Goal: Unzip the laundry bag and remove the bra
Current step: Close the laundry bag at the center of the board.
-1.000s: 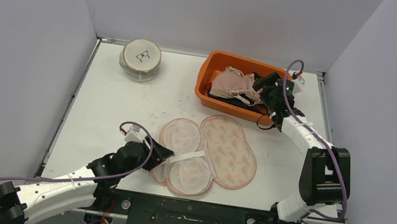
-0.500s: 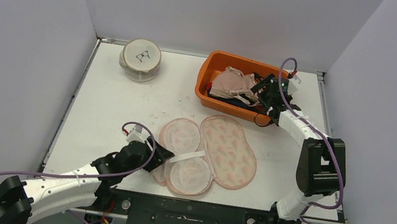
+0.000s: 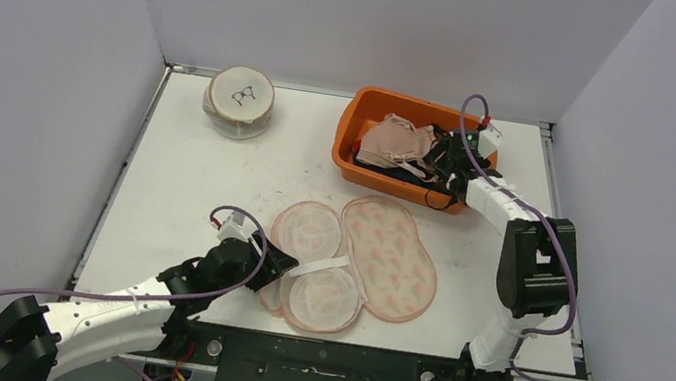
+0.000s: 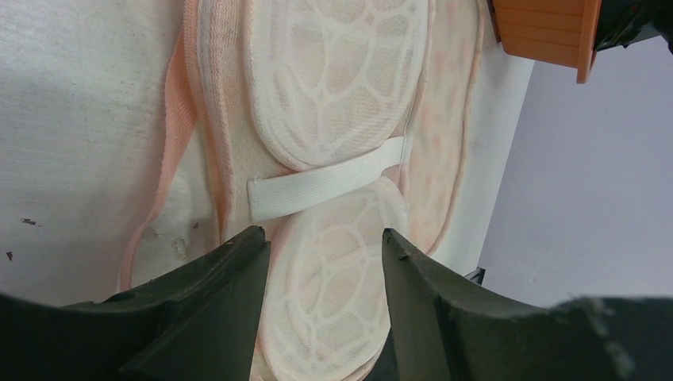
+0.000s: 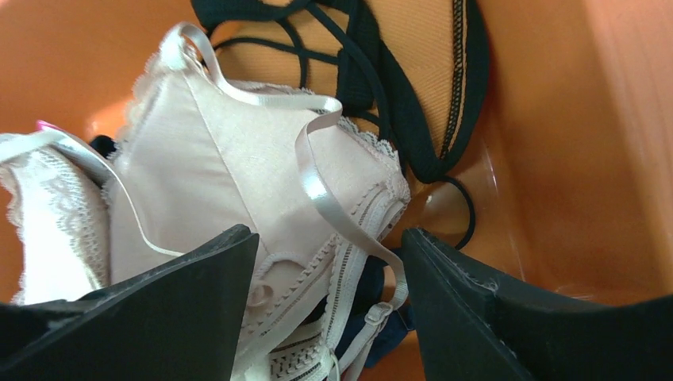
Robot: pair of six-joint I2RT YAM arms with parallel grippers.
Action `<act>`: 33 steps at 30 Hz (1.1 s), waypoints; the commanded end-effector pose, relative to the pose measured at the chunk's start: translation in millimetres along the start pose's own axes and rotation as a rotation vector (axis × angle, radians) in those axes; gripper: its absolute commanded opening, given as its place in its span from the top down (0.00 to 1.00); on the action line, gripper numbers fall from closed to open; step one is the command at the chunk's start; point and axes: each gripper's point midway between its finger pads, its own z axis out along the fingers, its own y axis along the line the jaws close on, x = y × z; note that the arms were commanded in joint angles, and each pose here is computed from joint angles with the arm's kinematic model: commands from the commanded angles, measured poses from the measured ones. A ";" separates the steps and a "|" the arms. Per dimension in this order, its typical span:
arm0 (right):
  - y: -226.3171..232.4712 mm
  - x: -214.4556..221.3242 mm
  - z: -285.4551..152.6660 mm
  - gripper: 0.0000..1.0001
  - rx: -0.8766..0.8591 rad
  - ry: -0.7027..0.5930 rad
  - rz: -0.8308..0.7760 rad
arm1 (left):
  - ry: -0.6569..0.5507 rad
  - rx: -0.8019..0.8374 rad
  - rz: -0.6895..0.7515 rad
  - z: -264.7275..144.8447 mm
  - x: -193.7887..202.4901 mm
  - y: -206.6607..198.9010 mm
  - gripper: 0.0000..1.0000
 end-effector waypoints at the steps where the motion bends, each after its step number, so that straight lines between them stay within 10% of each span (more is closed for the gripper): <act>1: 8.9 -5.6 3.9 0.34 -0.009 0.006 -0.019 | -0.021 0.098 -0.008 -3.8 -9.0 -33.9 0.48; 12: 10.6 -26.4 -7.0 0.93 -0.005 -0.054 -0.030 | -0.025 0.100 -0.006 -4.3 -10.0 -33.3 0.48; 33: -20.0 -80.8 -34.0 0.95 0.195 -0.254 -0.149 | -0.031 0.100 -0.014 -4.1 -12.2 -29.3 0.48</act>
